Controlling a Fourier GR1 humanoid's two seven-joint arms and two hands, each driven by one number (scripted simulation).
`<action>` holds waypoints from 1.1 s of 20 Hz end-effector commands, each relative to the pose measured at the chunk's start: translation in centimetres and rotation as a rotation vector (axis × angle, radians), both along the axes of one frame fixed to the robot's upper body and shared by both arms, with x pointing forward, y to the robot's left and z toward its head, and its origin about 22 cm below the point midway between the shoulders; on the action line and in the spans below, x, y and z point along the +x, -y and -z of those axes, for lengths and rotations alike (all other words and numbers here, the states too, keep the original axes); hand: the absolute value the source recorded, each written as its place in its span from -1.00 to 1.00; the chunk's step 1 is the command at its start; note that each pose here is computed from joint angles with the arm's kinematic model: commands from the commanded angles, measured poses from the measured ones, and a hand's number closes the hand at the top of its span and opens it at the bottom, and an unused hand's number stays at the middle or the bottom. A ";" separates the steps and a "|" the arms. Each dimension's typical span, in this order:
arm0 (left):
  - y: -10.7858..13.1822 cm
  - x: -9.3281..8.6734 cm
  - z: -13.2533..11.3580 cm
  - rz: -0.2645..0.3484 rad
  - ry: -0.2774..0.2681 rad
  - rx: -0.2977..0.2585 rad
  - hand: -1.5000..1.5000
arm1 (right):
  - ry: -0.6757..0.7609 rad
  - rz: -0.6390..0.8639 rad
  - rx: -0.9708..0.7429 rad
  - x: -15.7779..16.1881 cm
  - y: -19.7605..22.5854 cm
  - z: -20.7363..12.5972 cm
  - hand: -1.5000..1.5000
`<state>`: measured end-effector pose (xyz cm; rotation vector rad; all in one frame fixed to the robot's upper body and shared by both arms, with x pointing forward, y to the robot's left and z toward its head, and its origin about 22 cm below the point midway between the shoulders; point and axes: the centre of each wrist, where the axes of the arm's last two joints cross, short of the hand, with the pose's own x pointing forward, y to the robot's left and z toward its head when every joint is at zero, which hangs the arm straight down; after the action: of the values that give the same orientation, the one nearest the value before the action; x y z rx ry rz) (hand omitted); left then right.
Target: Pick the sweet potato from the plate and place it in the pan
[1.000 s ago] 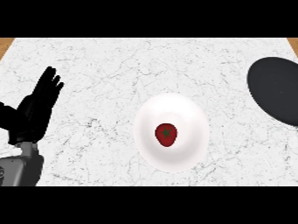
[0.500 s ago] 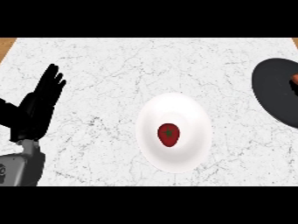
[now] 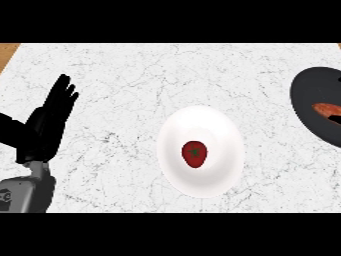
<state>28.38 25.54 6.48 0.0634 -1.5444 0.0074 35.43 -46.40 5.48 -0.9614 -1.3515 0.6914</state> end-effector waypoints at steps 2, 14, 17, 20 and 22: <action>0.4 -0.3 0.8 0.013 0.000 -0.013 0.00 | 0.115 -0.035 0.141 -0.8 0.7 0.7 -1.00; -1.5 -0.2 -1.0 -0.016 -0.007 0.002 0.00 | 0.311 -0.005 0.663 -8.3 9.7 -2.6 -1.00; -1.0 -0.2 0.9 -0.054 -0.019 -0.005 0.00 | 0.313 -0.076 0.753 -11.6 11.7 -2.1 -1.00; -1.7 -0.5 0.6 -0.031 -0.010 0.004 0.00 | 0.295 -0.116 0.808 -12.4 12.5 -2.8 -1.00; -1.7 -0.9 -0.3 -0.027 -0.017 -0.001 0.00 | 0.283 -0.117 0.760 -14.3 14.1 -4.2 -1.00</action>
<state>27.84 26.75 6.06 0.0824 -1.5321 0.0347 23.98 -58.47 8.63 -0.5044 -1.6514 0.0656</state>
